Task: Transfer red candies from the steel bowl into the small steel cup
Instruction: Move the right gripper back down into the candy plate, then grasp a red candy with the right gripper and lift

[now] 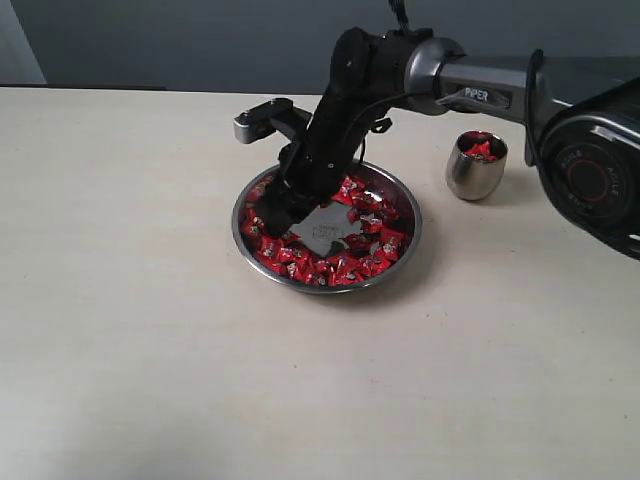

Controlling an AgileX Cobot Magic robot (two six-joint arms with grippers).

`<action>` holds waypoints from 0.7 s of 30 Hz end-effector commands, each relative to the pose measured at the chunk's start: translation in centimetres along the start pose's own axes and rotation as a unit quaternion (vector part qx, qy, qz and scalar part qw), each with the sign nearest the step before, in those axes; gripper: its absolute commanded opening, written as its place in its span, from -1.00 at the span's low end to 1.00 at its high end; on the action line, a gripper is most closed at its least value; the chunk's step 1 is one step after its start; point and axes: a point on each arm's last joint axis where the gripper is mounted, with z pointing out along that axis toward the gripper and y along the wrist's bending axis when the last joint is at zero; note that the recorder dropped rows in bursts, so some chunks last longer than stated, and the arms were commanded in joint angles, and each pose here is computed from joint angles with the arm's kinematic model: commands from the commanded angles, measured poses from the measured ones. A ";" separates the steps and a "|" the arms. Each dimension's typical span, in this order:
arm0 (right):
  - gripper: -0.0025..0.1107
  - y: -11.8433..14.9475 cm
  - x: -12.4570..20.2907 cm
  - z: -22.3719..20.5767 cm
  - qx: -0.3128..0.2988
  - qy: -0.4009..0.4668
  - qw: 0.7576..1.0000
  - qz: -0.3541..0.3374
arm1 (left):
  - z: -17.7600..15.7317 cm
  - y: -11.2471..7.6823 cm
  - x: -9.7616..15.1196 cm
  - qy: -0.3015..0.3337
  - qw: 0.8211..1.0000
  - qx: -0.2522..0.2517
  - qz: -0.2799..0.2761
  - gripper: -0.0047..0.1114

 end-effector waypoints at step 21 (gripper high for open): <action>-0.97 -0.4 0.2 0.9 0.005 -0.001 1.000 0.004 | 0.0 0.0 -0.1 -0.006 1.000 0.000 -0.001 -0.91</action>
